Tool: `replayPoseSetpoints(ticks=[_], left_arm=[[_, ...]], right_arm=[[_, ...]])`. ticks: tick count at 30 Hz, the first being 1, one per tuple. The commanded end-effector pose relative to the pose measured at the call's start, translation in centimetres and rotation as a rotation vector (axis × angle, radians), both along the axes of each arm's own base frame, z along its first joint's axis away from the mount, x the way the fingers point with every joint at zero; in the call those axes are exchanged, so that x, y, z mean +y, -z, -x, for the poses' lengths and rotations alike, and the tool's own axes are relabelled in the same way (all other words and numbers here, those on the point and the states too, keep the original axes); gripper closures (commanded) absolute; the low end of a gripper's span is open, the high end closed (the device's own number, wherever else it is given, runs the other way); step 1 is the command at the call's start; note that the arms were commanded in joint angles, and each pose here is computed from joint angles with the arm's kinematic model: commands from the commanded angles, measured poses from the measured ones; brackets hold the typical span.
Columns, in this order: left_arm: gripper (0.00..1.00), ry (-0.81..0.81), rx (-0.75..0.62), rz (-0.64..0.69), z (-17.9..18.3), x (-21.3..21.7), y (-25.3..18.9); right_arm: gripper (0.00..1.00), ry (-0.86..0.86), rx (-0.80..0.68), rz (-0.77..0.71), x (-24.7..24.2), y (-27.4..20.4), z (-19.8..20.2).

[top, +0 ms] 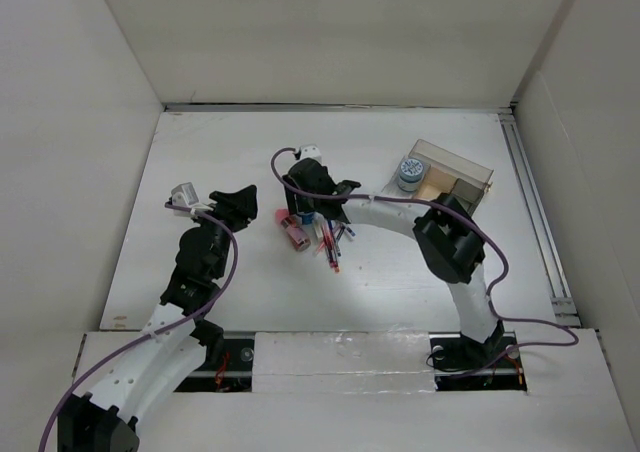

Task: Organize the desk

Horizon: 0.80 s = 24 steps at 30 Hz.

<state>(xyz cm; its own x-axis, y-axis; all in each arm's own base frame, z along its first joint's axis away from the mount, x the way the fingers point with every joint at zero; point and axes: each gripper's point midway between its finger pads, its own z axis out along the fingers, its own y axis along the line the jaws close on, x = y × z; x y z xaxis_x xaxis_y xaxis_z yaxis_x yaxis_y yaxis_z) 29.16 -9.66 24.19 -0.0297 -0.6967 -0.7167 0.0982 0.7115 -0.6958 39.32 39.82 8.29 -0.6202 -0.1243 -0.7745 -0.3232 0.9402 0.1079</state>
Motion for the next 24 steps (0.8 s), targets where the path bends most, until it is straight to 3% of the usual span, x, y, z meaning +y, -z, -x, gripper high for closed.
replayPoseSetpoints(ticks=[1,2,6,15,19,24], left_arm=[[0.49,-0.001,-0.039,0.021,0.0,0.0,-1.1],[0.49,0.01,-0.033,0.018,0.0,-0.2,-1.4],[0.49,0.011,-0.046,0.02,0.2,-0.2,-1.3],[0.48,0.035,-0.052,0.03,0.4,-0.6,-1.8],[0.48,0.052,-0.048,0.027,0.2,-1.0,-1.4],[0.48,0.056,-0.044,0.025,0.2,-1.1,-1.6]], right_arm=[[0.54,0.014,-0.145,-0.276,0.6,-9.8,-1.7],[0.54,0.051,-0.196,-0.371,-1.2,-14.3,-2.0],[0.54,0.15,-0.271,-0.462,-5.7,-18.2,-3.4],[0.54,0.524,-0.252,-0.338,-22.0,-12.8,-4.0],[0.54,0.607,-0.262,-0.269,-25.8,-12.9,-4.0],[0.54,0.631,-0.211,-0.214,-26.9,-11.2,-4.2]])
